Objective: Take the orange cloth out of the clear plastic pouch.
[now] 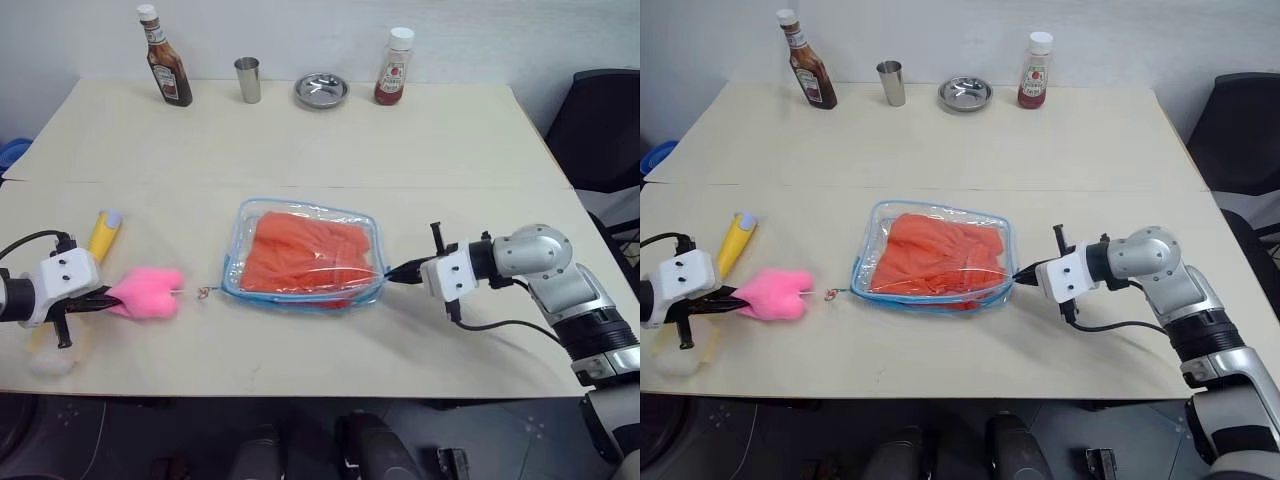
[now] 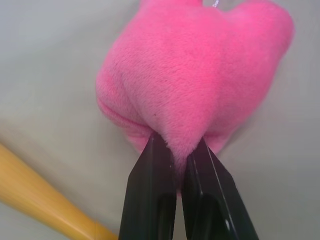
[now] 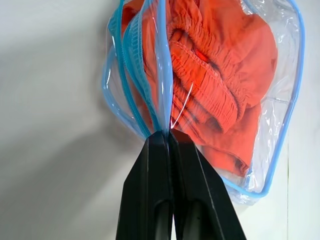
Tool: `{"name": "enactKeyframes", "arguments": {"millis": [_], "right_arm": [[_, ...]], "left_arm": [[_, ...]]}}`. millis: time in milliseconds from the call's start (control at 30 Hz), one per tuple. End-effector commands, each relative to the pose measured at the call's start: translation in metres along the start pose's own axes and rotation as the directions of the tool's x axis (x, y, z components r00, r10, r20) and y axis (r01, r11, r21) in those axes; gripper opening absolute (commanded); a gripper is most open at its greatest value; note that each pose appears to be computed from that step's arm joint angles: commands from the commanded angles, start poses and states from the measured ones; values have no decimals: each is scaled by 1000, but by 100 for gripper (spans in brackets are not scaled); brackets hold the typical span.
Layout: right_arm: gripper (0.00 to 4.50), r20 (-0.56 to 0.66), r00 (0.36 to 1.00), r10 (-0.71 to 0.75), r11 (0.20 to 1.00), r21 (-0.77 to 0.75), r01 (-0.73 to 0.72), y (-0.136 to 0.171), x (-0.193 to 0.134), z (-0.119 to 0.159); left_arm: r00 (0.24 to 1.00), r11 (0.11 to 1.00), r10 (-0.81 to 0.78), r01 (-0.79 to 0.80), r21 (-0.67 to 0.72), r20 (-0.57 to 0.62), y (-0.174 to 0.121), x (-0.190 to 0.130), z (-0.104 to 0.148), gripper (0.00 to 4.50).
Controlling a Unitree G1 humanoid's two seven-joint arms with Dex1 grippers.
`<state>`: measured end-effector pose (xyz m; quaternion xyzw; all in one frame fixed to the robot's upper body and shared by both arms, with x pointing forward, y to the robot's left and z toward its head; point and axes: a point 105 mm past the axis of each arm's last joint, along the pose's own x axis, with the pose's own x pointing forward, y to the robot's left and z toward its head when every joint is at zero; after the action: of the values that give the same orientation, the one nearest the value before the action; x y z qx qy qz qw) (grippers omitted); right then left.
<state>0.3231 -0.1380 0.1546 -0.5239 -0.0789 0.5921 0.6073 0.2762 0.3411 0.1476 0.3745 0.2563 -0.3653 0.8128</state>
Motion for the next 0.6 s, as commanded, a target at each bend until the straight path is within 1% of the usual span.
{"name": "enactKeyframes", "arguments": {"millis": [33, 67, 100, 133, 167, 233, 267, 300, 367, 433, 467, 533, 600], "right_arm": [[0, -22, 997, -73, 997, 30, 74, -11, -13, -1], [0, -16, 997, -72, 996, 51, 73, -10, -12, 0], [46, -15, 997, -75, 995, 61, 76, -10, -12, 1], [66, -14, 997, -75, 995, 67, 76, -10, -12, 2], [102, -9, 996, -86, 993, 83, 86, -10, -14, 4], [170, 0, 994, -111, 987, 118, 110, -12, -16, 8], [208, 10, 992, -125, 982, 144, 122, -12, -19, 11], [241, 23, 990, -137, 976, 177, 131, -12, -21, 15], [309, 53, 987, -152, 962, 236, 136, -11, -27, 25], [309, 84, 984, -159, 945, 300, 127, -8, -32, 36], [309, 101, 982, -162, 935, 335, 120, -7, -35, 42], [309, 123, 980, -157, 918, 383, 99, -4, -38, 52], [309, 153, 978, -145, 897, 438, 64, 1, -40, 63]], "left_arm": [[997, 998, -3, 7, -56, 72, -5, 8, 14, 60], [995, 998, -22, 28, -64, 98, -10, 12, 21, 76], [993, 997, -30, 39, -70, 118, -13, 15, 26, 111], [991, 996, -34, 44, -75, 128, -15, 16, 29, 141], [989, 995, -32, 46, -91, 144, -16, 16, 33, 176], [986, 991, -36, 56, -118, 165, -18, 11, 39, 237], [981, 986, -54, 82, -145, 185, -20, 5, 42, 272], [974, 980, -74, 111, -164, 213, -22, -3, 46, 298], [962, 970, -97, 149, -194, 256, -22, -18, 55, 302], [947, 958, -127, 195, -212, 295, -21, -34, 70, 302], [932, 950, -166, 238, -200, 322, -23, -43, 81, 302], [908, 940, -229, 300, -162, 352, -29, -51, 98, 302], [886, 937, -289, 339, -80, 362, -33, -52, 120, 302]]}}
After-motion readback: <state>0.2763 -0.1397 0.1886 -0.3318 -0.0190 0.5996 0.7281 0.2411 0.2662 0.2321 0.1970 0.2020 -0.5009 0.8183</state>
